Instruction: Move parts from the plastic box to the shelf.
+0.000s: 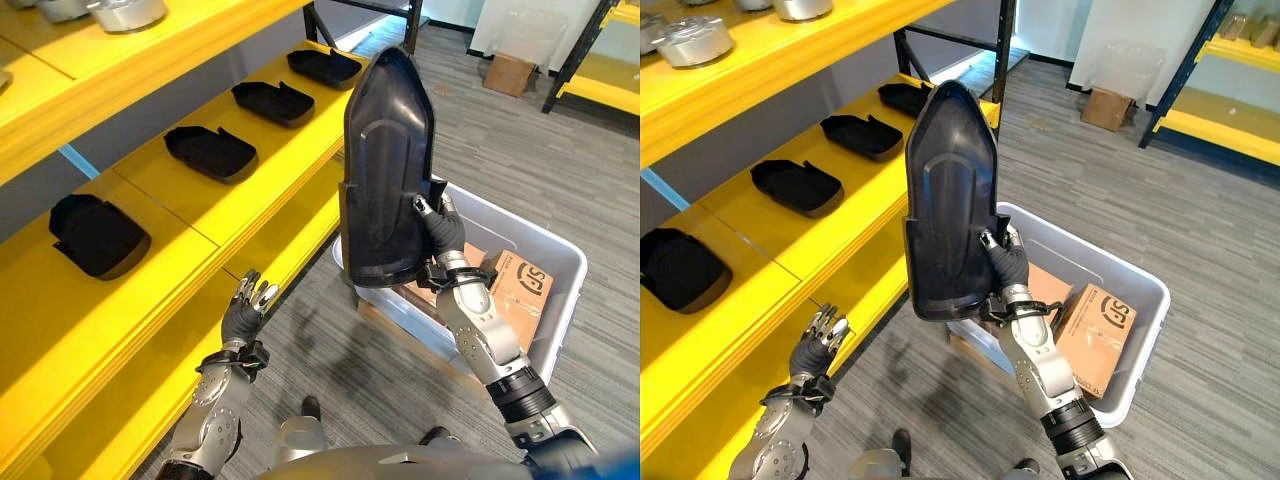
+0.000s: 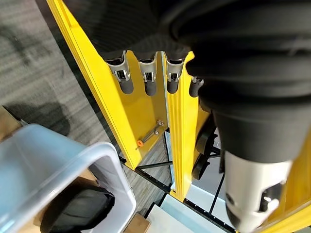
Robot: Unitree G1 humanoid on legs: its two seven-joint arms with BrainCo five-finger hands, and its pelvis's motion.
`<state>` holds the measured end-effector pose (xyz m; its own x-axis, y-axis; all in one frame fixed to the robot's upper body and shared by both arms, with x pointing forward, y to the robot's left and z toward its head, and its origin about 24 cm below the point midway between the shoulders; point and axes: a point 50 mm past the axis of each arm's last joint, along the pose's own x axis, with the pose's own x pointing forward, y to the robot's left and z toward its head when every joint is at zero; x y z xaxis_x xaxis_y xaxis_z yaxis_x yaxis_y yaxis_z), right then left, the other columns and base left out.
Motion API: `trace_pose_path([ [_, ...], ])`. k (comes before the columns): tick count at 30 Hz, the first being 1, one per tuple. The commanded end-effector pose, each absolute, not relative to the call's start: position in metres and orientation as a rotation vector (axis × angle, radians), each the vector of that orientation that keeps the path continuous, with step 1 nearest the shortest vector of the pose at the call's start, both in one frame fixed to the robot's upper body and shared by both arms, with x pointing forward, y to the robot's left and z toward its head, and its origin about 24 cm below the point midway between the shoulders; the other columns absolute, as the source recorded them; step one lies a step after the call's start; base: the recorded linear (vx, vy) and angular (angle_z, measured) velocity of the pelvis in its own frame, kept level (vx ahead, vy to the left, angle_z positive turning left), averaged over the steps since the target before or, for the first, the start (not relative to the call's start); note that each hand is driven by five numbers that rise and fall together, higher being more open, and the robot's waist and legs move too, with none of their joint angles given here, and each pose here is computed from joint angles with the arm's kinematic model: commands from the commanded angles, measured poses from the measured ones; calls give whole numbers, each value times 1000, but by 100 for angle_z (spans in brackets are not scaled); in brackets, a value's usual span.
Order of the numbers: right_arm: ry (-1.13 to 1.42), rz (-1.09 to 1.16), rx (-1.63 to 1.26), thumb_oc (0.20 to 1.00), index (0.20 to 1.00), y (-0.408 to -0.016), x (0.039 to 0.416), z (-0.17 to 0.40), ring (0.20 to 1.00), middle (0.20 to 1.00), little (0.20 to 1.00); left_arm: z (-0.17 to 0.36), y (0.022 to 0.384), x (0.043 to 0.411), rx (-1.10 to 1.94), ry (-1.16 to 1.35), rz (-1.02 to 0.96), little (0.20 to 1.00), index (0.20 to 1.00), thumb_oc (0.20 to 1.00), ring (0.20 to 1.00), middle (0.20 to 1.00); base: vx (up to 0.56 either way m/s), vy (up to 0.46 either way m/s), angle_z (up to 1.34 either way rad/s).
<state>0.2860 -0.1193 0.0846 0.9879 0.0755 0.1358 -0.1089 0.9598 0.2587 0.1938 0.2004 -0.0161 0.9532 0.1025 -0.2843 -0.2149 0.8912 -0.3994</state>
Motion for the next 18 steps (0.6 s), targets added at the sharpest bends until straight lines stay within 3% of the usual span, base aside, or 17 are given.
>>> trace_pose_path([
  [1, -330, 141, 307, 200, 200, -113, 294, 130, 200, 200, 200, 15, 208, 206, -397, 109, 124, 1000, 1000, 1000, 1000, 1000, -22, 219, 38],
  [9, -318, 139, 345, 200, 200, -111, 292, 127, 200, 200, 200, 16, 214, 205, -350, 107, 132, 1000, 1000, 1000, 1000, 1000, 55, 286, 46],
  [18, -304, 103, 374, 200, 200, -134, 278, 115, 200, 200, 200, 17, 202, 213, -299, 116, 45, 1000, 1000, 1000, 1000, 1000, 102, 120, 102],
])
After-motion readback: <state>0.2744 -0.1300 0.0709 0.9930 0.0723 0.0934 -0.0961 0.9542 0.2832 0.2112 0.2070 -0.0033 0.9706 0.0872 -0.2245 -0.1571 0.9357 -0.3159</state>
